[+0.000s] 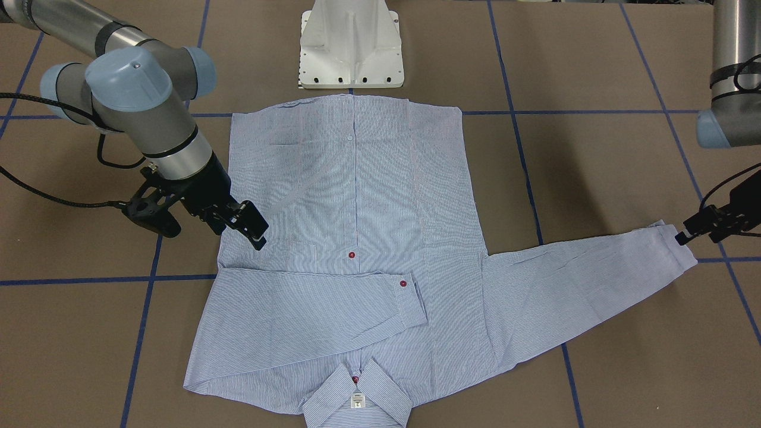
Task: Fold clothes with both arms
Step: 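Release the sleeve with the right gripper while the left gripper grasps the other cuff, then fold the cuff over with the left gripper while the right gripper nears the hem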
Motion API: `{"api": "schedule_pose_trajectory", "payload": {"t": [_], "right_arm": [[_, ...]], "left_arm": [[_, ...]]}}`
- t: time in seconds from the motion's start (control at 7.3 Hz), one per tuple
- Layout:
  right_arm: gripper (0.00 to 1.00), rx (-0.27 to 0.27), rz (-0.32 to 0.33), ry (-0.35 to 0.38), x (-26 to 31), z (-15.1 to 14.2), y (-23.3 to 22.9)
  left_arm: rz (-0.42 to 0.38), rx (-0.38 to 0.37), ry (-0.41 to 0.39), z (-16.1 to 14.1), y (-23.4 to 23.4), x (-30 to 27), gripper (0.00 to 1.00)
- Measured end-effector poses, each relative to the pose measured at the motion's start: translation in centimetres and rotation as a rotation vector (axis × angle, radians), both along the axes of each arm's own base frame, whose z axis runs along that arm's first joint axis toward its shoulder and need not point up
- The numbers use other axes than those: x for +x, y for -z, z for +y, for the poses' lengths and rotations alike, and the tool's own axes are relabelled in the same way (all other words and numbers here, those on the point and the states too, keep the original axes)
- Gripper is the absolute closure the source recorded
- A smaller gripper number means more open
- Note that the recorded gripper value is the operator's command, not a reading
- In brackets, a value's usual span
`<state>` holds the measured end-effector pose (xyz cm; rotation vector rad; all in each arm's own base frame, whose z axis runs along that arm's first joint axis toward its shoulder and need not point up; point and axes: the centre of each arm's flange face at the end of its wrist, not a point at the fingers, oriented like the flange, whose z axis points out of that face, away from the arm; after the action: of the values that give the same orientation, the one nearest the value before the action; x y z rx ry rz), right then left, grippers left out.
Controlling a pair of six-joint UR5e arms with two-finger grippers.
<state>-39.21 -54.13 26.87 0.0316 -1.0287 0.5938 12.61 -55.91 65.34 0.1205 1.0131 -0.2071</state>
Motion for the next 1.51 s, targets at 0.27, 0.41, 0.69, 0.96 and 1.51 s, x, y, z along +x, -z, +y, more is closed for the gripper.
{"api": "schedule_pose_trajectory", "payload": {"t": [0.27,0.41,0.69,0.96,1.51], "right_arm": [[0.01,0.009,-0.002,-0.007,0.8,0.2,0.0],[0.01,0.010,0.002,-0.010,0.8,0.4,-0.2],[0.01,0.014,0.013,-0.016,0.5,0.7,-0.6],[0.01,0.023,0.022,-0.016,-0.4,1.2,-0.7],[0.00,0.039,0.037,-0.030,-1.1,1.6,-0.7]], "left_arm": [[0.045,-0.046,0.041,1.2,-2.0,0.4,0.23],[0.055,-0.057,0.043,1.8,-3.1,0.9,0.28],[0.071,-0.075,0.037,2.7,-4.1,2.0,0.51],[0.075,-0.091,0.036,3.1,-4.3,2.5,0.71],[0.085,-0.089,0.022,3.2,-3.9,3.1,1.00]]}}
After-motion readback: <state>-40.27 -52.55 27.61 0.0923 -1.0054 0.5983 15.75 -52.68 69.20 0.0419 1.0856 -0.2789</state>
